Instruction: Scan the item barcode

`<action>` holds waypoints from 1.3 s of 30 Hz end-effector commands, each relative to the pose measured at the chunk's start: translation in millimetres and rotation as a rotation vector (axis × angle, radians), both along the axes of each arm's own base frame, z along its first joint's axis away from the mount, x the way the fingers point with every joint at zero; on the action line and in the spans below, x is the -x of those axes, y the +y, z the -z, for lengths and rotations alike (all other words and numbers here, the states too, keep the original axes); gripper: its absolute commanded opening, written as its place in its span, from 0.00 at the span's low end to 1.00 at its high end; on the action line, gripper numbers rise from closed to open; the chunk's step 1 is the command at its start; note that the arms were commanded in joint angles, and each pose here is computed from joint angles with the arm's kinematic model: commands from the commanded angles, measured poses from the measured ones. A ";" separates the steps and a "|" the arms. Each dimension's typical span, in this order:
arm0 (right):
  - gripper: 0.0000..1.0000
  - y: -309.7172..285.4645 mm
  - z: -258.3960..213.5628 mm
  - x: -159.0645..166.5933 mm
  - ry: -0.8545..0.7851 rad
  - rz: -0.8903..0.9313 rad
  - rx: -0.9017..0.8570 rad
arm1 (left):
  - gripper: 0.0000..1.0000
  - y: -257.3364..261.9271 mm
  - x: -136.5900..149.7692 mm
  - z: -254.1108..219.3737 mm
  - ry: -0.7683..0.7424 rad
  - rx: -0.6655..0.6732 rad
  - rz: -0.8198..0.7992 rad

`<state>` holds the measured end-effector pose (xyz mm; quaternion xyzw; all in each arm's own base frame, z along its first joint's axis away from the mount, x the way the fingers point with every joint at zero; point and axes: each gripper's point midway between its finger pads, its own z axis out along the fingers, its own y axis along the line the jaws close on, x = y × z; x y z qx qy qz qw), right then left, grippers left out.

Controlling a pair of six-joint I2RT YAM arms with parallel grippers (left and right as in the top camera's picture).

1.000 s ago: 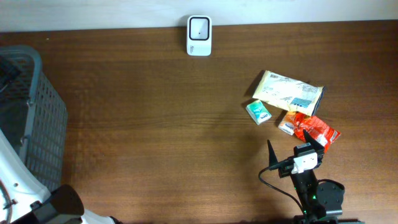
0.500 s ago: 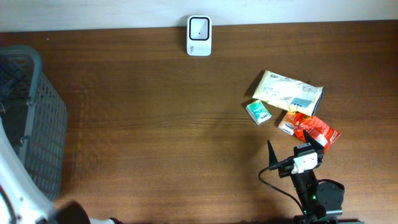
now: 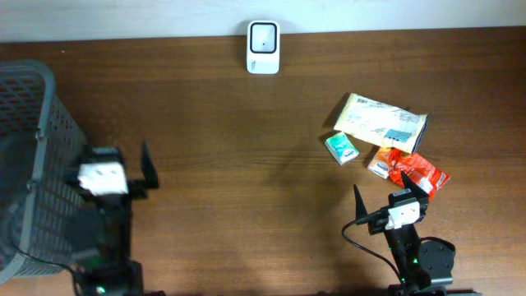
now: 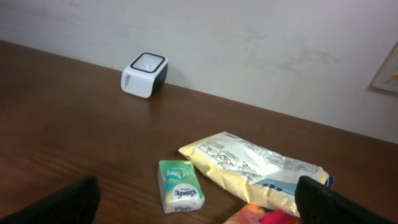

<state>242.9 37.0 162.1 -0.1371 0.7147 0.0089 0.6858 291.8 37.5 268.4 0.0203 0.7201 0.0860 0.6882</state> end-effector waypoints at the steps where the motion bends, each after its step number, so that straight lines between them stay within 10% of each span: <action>1: 0.98 0.1 2.4 0.1 0.004 0.003 -0.008 | 0.99 -20.0 14.0 31.8 -0.009 -0.171 0.071; 19: 0.98 0.0 2.4 0.1 0.004 0.003 -0.008 | 0.99 -33.4 43.9 118.5 0.080 -0.198 0.103; 39: 0.98 0.1 2.4 0.1 0.004 0.003 -0.008 | 0.99 -32.7 45.9 111.8 0.050 -0.196 0.094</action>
